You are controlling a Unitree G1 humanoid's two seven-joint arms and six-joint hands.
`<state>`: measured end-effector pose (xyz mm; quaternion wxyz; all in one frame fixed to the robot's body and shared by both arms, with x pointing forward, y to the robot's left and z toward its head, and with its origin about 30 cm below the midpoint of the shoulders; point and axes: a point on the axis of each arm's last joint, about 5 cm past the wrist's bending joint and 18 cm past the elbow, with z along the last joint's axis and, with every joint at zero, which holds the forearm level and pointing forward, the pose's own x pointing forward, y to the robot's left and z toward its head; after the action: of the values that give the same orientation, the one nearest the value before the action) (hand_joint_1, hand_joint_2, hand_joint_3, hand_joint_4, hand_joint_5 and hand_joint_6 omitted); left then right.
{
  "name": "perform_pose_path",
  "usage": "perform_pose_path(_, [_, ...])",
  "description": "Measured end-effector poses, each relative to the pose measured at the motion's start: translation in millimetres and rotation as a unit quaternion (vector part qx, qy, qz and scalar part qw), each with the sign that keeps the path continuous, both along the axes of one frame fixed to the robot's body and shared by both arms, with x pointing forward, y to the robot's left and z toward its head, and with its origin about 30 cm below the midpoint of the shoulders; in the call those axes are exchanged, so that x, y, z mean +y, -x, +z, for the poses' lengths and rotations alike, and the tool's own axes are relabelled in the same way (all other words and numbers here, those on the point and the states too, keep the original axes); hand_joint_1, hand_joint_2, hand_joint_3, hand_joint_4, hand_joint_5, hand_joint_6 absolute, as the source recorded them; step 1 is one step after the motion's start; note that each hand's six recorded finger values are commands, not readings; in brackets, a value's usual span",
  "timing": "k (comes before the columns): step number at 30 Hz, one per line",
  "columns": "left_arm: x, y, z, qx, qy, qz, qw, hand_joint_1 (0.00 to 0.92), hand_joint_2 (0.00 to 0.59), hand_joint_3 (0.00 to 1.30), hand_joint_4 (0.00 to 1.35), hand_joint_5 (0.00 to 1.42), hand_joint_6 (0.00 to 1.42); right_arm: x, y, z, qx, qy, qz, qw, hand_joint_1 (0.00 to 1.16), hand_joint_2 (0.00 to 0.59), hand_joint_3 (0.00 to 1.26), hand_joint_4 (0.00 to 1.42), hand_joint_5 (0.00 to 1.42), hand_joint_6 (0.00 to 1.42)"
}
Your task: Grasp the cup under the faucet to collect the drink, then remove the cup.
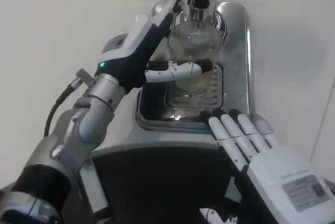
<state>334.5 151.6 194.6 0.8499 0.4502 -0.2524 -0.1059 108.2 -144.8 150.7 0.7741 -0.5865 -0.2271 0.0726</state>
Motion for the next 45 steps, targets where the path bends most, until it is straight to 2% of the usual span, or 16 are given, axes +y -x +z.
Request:
perform_pose_path(3, [3.2,2.7,0.4,-0.005,0.001,0.000,1.0000,0.174,0.011,0.00,0.00,0.33,0.29,0.4,-0.3,0.2,-0.001,-0.002,0.001,1.0000,0.45,0.434,0.00,0.00,0.00,0.00])
perform_pose_path(5, [10.1,6.2,1.1,-0.009,0.002,0.007,0.9999,0.155,0.003,0.00,0.00,0.33,0.29,0.6,-0.8,0.5,-0.001,-0.005,0.003,1.0000,0.45,0.434,0.00,0.00,0.00,0.00])
perform_pose_path(11, [36.2,24.0,1.8,-0.012,0.055,0.051,0.9971,0.091,0.000,0.00,0.01,0.33,0.29,0.0,-1.2,0.3,0.000,-0.008,0.002,1.0000,0.45,0.434,0.00,0.00,0.00,0.00])
perform_pose_path(15, [44.2,37.0,3.2,-0.007,0.075,0.069,0.9948,0.014,0.003,0.00,0.00,0.21,0.16,-0.6,-1.6,-0.1,0.001,-0.010,0.002,0.9999,0.45,0.434,0.00,0.00,0.00,0.00])
perform_pose_path(17, [45.1,41.4,3.3,-0.001,0.089,0.068,0.9937,0.001,0.036,0.00,0.00,0.12,0.09,-0.5,-2.0,-0.1,0.000,-0.011,0.002,0.9999,0.45,0.434,0.00,0.00,0.00,0.00])
perform_pose_path(20, [35.8,53.7,6.7,-0.005,0.168,0.037,0.9850,0.000,0.078,0.00,0.00,0.04,0.02,-0.8,-2.0,-1.2,0.004,-0.011,0.002,0.9999,0.45,0.434,0.00,0.00,0.00,0.00])
perform_pose_path(22, [35.7,57.0,9.7,-0.004,0.199,0.021,0.9797,0.000,0.106,0.00,0.00,0.00,0.00,-0.6,-1.8,-1.3,0.004,-0.012,0.002,0.9999,0.45,0.434,0.00,0.00,0.00,0.00])
perform_pose_path(27, [45.3,60.7,9.0,0.008,0.241,-0.003,0.9705,0.000,0.130,0.00,0.00,0.00,0.00,-0.6,-1.4,-1.6,0.005,-0.012,0.002,0.9999,0.45,0.434,0.00,0.00,0.00,0.00])
perform_pose_path(30, [51.2,62.8,11.0,0.005,0.263,-0.020,0.9647,0.000,0.148,0.00,0.00,0.00,0.00,-0.3,-1.5,-1.6,0.006,-0.014,0.003,0.9999,0.45,0.434,0.00,0.00,0.00,0.00])
perform_pose_path(33, [51.5,65.2,12.7,0.003,0.269,-0.032,0.9627,0.000,0.145,0.00,0.00,0.00,0.00,0.0,-1.9,-2.7,0.008,-0.014,0.004,0.9999,0.45,0.434,0.00,0.00,0.00,0.00])
perform_pose_path(37, [40.0,74.2,29.2,-0.035,0.278,-0.079,0.9566,0.000,0.168,0.00,0.00,0.00,0.00,1.9,-1.8,-3.2,0.007,-0.012,0.008,0.9999,0.45,0.434,0.00,0.00,0.00,0.00])
perform_pose_path(40, [35.7,75.5,32.5,-0.028,0.280,-0.091,0.9553,0.000,0.170,0.00,0.00,0.00,0.00,2.1,-1.7,-3.4,0.007,-0.013,0.009,0.9999,0.45,0.434,0.00,0.00,0.00,0.00])
perform_pose_path(45, [28.5,72.0,40.3,-0.022,0.263,-0.113,0.9579,0.000,0.169,0.00,0.00,0.00,0.00,1.7,-1.7,-3.8,0.006,-0.013,0.008,0.9999,0.45,0.434,0.00,0.00,0.00,0.00])
